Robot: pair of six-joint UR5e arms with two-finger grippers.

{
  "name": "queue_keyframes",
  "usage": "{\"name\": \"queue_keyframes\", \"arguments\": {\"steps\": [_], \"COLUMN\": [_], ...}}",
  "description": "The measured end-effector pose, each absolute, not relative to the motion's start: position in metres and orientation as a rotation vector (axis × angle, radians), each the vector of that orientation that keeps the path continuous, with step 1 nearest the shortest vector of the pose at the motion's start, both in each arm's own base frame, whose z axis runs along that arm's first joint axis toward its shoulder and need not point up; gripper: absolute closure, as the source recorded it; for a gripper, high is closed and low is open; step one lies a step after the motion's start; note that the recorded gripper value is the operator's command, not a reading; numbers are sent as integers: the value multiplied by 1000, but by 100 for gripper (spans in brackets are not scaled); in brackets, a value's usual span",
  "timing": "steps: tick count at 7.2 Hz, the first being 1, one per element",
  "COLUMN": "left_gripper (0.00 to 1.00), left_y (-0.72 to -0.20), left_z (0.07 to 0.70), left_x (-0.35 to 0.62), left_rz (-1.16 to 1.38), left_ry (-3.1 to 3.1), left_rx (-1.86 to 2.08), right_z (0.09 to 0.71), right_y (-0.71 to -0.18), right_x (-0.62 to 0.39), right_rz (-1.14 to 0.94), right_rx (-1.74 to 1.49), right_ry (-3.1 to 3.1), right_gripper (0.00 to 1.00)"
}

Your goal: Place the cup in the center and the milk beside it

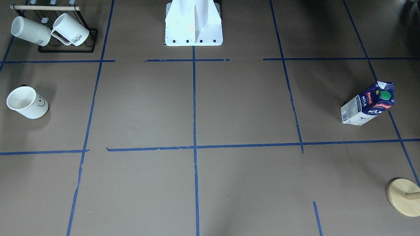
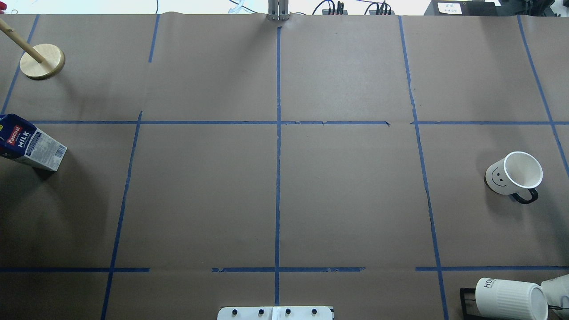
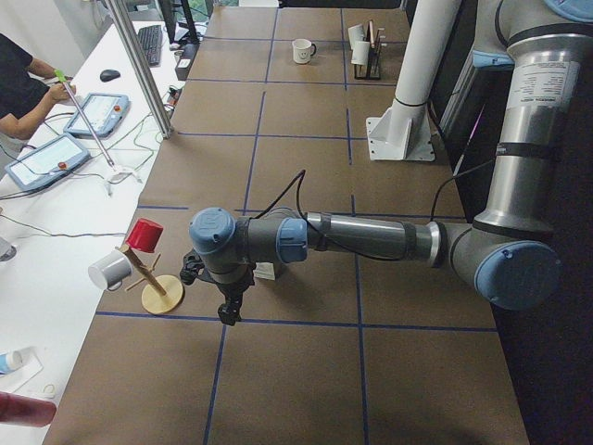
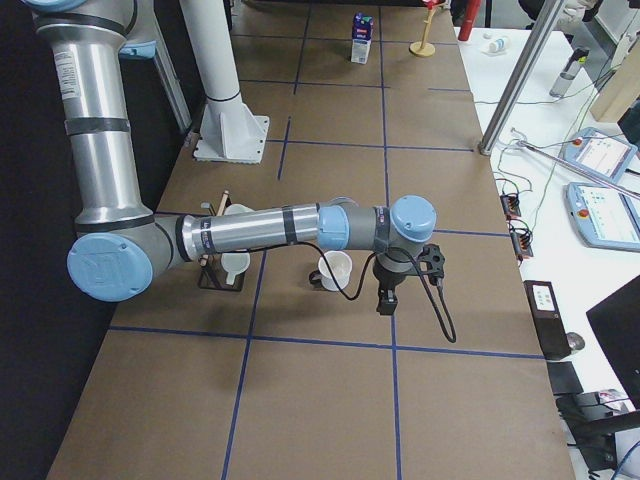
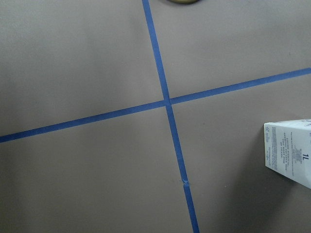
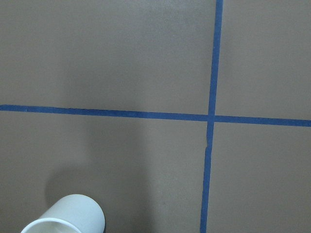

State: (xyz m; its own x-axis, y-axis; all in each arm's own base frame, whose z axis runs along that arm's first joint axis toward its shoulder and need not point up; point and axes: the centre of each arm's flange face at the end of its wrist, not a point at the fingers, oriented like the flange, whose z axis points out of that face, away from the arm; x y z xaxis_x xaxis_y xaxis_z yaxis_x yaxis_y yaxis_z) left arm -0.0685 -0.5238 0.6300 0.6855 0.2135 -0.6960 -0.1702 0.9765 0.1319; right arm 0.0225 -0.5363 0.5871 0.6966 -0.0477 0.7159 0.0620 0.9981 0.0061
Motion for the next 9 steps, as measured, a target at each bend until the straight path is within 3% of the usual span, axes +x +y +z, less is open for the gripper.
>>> {"name": "queue_keyframes", "arguments": {"steps": [6, 9], "left_gripper": [0, 0], "left_y": [-518, -511], "left_z": [626, 629], "left_x": [-67, -67], "left_rz": [223, 223], "left_ry": [790, 797], "left_rx": [75, 72], "right_z": [609, 587], "right_y": [-514, -476], "right_x": [15, -60], "right_rz": [-124, -109], "right_rx": [92, 84], "right_ry": [-843, -887], "right_gripper": [0, 3]}}
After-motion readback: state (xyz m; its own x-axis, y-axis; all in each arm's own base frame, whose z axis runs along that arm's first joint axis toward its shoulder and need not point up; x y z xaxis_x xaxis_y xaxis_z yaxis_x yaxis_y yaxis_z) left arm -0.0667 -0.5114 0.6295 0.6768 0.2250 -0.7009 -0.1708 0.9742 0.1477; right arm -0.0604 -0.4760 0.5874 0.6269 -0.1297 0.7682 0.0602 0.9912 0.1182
